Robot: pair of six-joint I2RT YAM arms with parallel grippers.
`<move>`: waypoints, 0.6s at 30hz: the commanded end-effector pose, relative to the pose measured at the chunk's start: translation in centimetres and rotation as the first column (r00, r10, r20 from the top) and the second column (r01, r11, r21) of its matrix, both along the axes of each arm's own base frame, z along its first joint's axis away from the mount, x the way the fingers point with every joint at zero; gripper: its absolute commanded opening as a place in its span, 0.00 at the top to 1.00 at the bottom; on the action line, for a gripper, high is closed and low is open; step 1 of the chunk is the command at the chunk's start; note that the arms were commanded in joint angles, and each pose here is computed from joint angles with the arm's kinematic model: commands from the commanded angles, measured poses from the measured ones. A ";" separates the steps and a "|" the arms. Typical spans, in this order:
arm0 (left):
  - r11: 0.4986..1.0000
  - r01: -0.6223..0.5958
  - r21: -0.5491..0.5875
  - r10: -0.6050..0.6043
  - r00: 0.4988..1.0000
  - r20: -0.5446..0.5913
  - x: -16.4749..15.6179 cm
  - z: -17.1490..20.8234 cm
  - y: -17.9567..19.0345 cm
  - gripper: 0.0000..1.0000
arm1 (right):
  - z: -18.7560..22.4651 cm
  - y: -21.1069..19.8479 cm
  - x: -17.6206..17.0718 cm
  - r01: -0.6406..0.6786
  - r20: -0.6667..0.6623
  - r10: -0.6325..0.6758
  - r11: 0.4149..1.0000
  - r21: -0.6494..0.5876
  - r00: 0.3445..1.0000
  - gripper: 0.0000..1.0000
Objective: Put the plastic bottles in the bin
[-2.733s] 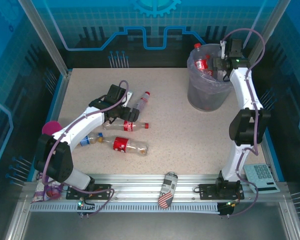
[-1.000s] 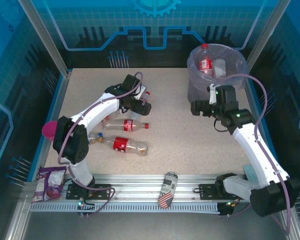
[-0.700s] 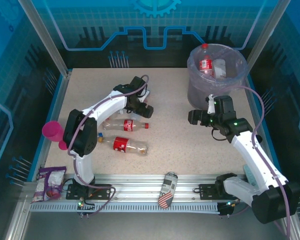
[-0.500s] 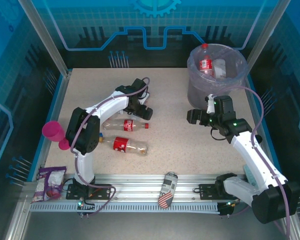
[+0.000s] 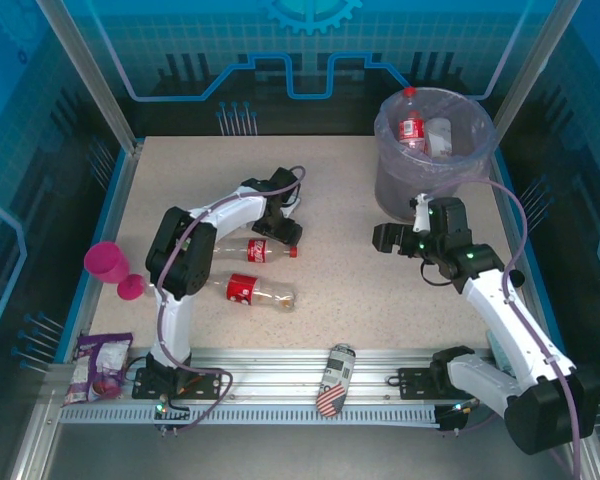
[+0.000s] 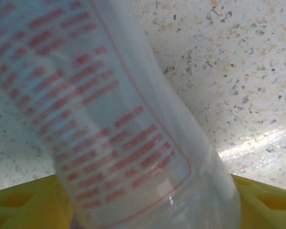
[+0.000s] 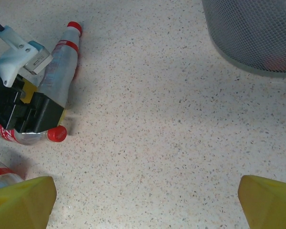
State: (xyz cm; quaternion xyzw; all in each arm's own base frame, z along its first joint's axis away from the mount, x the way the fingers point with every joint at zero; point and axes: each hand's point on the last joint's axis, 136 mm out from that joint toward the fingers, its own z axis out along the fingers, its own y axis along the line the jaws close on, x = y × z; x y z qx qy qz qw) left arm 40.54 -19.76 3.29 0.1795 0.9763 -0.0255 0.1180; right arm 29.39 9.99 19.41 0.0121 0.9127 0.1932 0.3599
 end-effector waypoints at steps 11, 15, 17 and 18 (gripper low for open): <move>1.000 -0.018 0.022 0.016 0.997 0.077 2.5 0.4 -0.3 0.41 | 0.7 0.6 -0.5 -0.024 0.008 0.024 0.999 0.022 1.000 0.01; 1.000 -0.018 0.006 0.018 0.995 0.093 2.5 1.2 -0.5 0.46 | 0.8 0.9 -0.5 -0.030 0.006 0.030 0.999 0.031 1.000 0.02; 1.000 -0.021 -0.018 0.023 0.993 0.116 2.5 2.4 -0.7 0.46 | 0.9 1.2 -0.5 -0.036 0.005 0.036 0.999 0.037 0.999 0.02; 0.999 -0.020 -0.036 0.025 0.992 0.127 2.4 3.1 -0.9 0.46 | 0.9 1.4 -0.5 -0.041 0.004 0.041 0.998 0.040 0.999 0.02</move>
